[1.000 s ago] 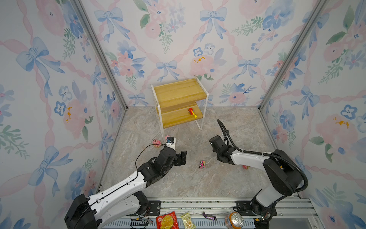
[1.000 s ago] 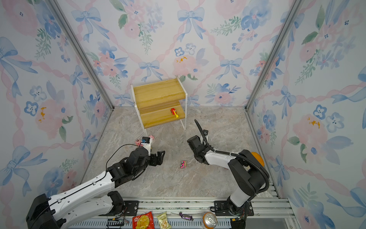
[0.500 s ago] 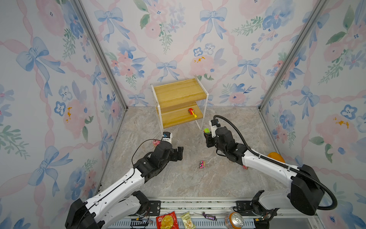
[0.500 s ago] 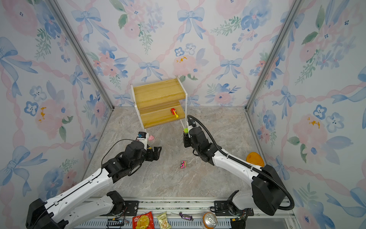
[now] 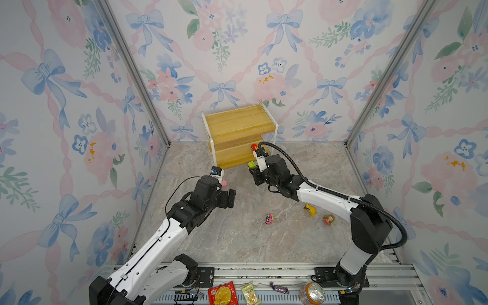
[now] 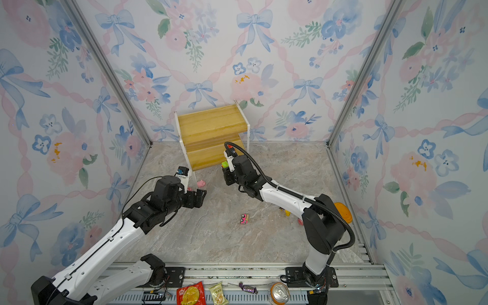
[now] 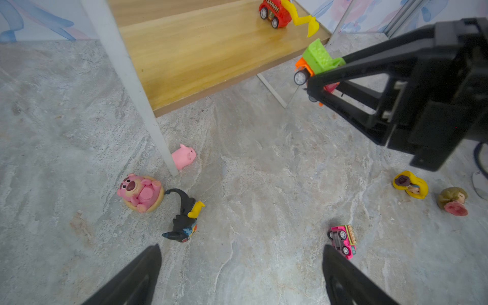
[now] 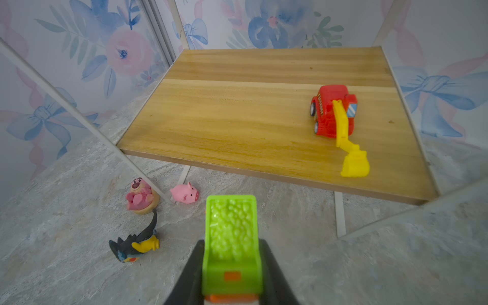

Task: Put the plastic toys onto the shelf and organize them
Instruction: 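Lift the orange-and-green toy truck with the right gripper toward the lower shelf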

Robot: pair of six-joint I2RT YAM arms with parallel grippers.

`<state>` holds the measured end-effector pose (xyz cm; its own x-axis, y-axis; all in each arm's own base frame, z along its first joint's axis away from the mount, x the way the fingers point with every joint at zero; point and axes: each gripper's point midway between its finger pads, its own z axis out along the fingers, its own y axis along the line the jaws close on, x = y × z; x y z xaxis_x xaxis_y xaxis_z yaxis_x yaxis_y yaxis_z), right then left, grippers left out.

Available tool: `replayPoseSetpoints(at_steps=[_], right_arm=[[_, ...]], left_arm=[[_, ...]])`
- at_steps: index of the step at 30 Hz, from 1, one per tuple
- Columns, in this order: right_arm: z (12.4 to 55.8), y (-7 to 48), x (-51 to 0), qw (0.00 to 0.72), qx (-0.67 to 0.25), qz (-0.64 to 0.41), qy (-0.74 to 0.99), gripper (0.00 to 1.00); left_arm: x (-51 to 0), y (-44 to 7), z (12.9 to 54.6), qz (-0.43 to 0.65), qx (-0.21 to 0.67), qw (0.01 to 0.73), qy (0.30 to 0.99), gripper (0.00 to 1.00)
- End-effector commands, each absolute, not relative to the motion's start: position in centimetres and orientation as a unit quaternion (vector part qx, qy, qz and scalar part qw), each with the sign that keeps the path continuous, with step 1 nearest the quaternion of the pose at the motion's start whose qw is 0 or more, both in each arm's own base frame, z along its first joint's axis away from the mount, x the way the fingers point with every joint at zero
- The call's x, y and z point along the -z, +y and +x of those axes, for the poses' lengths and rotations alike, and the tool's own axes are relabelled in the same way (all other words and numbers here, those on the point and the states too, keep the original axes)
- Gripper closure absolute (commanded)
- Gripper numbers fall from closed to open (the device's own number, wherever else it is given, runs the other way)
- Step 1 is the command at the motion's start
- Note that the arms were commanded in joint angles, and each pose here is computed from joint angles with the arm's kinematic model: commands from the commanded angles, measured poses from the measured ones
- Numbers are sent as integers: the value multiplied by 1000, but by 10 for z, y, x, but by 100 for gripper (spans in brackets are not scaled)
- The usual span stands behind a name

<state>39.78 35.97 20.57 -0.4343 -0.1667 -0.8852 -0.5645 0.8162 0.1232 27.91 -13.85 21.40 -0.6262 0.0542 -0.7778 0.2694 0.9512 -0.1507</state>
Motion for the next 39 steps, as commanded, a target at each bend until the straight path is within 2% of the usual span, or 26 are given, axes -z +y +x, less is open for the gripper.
replayPoseSetpoints(at_steps=[1,6,20,39], right_arm=[[415,371,-230,522,-208,-204,801,79],[436,370,-231,538,-205,-173,799,79],[477,366,-229,584,-190,-137,777,79],[507,374,-207,606,-166,-121,769,77]], left_arm=[[-223,-143,278,111,149,432,883,4],[-223,-139,284,92,178,444,873,4],[-215,-130,296,71,188,446,872,4],[-210,-123,306,54,190,443,875,4]])
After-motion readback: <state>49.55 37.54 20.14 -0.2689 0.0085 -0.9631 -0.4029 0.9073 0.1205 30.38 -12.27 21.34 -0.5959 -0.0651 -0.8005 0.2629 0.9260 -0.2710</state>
